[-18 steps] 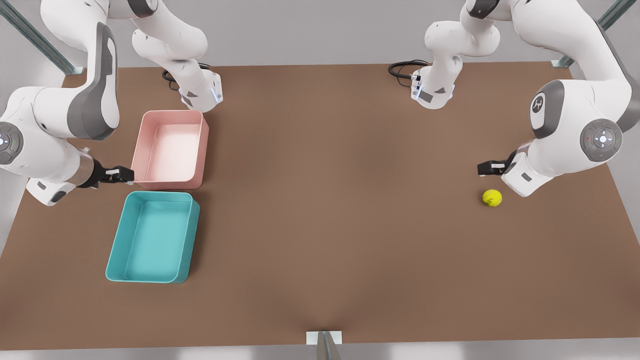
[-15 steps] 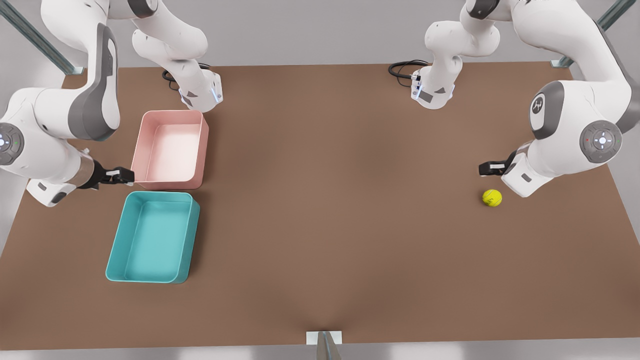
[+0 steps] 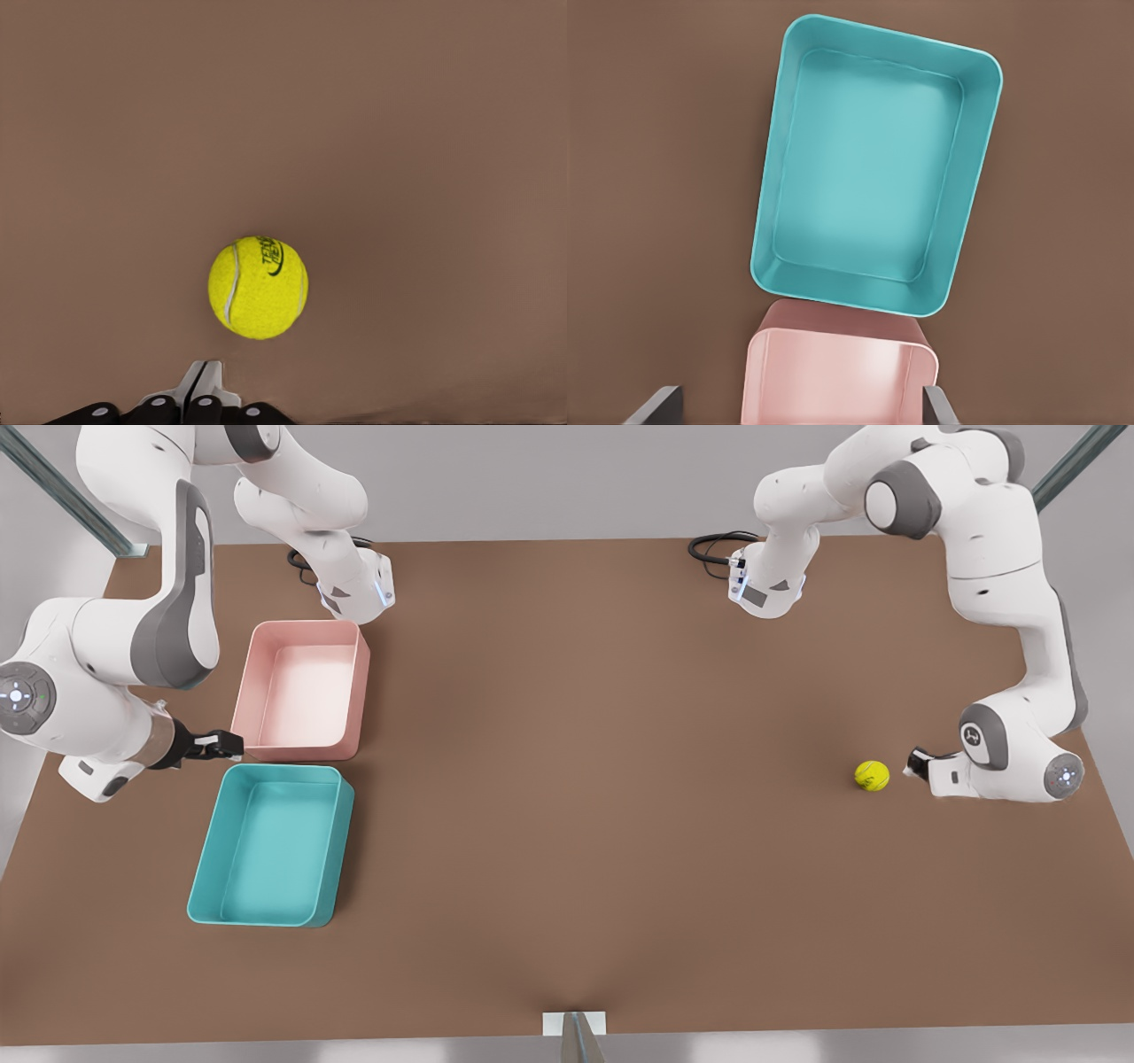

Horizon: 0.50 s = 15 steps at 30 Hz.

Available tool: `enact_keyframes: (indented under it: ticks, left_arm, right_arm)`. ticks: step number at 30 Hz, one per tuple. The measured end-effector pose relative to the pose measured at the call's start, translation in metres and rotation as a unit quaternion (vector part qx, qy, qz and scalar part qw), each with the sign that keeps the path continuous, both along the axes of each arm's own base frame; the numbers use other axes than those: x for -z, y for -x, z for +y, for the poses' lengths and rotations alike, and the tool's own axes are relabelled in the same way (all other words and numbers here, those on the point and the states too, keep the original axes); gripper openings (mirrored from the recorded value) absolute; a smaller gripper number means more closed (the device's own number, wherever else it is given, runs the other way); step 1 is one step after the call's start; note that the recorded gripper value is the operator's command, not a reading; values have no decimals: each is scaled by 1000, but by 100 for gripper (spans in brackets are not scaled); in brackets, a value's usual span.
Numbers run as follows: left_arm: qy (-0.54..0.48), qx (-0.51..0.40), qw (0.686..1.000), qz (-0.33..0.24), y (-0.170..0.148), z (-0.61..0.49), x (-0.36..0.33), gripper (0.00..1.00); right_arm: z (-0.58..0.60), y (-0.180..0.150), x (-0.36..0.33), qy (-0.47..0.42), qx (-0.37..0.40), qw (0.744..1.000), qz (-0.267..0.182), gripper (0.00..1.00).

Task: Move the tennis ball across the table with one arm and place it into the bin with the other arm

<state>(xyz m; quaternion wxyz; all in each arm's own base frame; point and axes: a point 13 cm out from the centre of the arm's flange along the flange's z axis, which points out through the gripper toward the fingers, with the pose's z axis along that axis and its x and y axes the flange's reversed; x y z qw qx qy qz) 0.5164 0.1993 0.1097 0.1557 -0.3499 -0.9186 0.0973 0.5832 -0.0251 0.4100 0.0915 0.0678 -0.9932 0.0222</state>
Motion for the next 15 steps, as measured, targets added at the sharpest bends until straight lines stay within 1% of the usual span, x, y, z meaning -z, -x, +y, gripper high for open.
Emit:
enact_keyframes:
  ticks: [1,3,7,10,12,15]
  left_arm:
    - [9,32,999,-11,10,8,13,21]
    - [19,95,995,-39,15,21,25,21]
    - [31,191,979,-67,19,32,46,21]
    - [33,233,969,-72,29,46,56,21]
    - [31,265,961,-73,29,53,59,21]
    - [39,292,954,-61,33,50,63,21]
  right_arm:
    - [0,0,1,0,-1,1000,1,100]
    - [0,0,2,0,-2,1000,2,100]
    - [0,0,3,0,-3,1000,3,100]
    - [0,-1,4,0,-4,1000,4,100]
    - [0,-1,6,0,-4,1000,5,100]
    - [0,-1,7,0,-5,1000,6,100]
